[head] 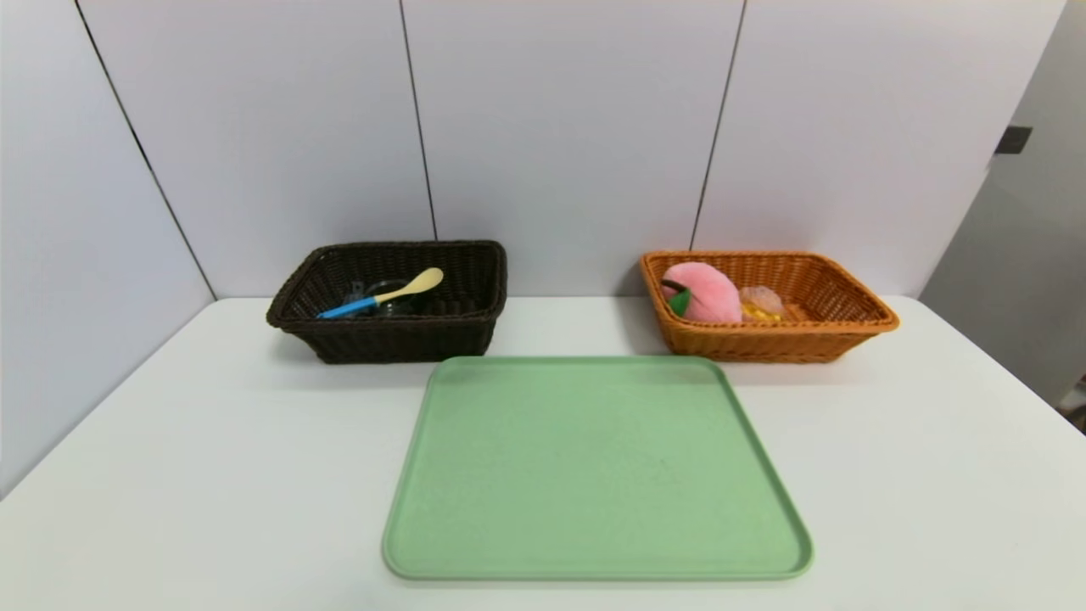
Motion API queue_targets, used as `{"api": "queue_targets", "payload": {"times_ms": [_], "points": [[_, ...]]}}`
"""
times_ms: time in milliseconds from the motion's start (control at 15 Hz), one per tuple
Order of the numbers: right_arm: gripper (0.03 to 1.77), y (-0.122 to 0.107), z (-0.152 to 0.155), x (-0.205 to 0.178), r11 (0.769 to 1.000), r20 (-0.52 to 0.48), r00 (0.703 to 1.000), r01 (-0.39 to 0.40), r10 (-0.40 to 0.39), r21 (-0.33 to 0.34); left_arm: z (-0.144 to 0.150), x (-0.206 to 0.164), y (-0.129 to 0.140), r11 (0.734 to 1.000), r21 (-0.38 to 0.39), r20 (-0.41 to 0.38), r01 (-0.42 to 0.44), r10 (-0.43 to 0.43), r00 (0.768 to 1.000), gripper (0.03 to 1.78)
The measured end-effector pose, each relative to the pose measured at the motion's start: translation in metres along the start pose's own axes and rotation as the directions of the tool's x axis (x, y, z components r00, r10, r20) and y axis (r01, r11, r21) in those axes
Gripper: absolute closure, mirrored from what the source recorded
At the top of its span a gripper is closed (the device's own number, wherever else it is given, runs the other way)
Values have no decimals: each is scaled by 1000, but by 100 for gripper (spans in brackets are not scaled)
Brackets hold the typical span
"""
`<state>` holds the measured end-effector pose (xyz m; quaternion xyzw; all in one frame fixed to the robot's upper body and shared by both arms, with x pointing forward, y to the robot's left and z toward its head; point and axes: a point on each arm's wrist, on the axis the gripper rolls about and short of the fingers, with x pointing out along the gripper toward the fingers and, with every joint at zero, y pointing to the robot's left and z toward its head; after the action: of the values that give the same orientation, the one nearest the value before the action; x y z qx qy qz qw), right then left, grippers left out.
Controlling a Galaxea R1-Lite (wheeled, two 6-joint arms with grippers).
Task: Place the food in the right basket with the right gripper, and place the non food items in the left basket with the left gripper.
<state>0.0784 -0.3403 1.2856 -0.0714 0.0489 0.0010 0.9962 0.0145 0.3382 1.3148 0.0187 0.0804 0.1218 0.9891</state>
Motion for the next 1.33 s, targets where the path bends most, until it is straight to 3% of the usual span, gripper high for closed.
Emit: {"api": "queue_targets", "payload": {"times_ms": [333,667,1133,1333], "points": [[10,-1,-1,-5,997,108,993,35,-43,68,-45,-2,-3,986,154,26,63,-68,997,12],[10,-4,7,-10,983,148,972,171,-180,73,-66,8,-6,972,226,74,66,-84,994,12],[10,5,-31,-17,992,174,977,119,-126,52,-79,18,-8,968,241,23,74,-82,996,12],[10,10,-55,-18,997,212,975,63,-71,42,-84,31,-11,973,222,67,63,-80,995,12]]}}
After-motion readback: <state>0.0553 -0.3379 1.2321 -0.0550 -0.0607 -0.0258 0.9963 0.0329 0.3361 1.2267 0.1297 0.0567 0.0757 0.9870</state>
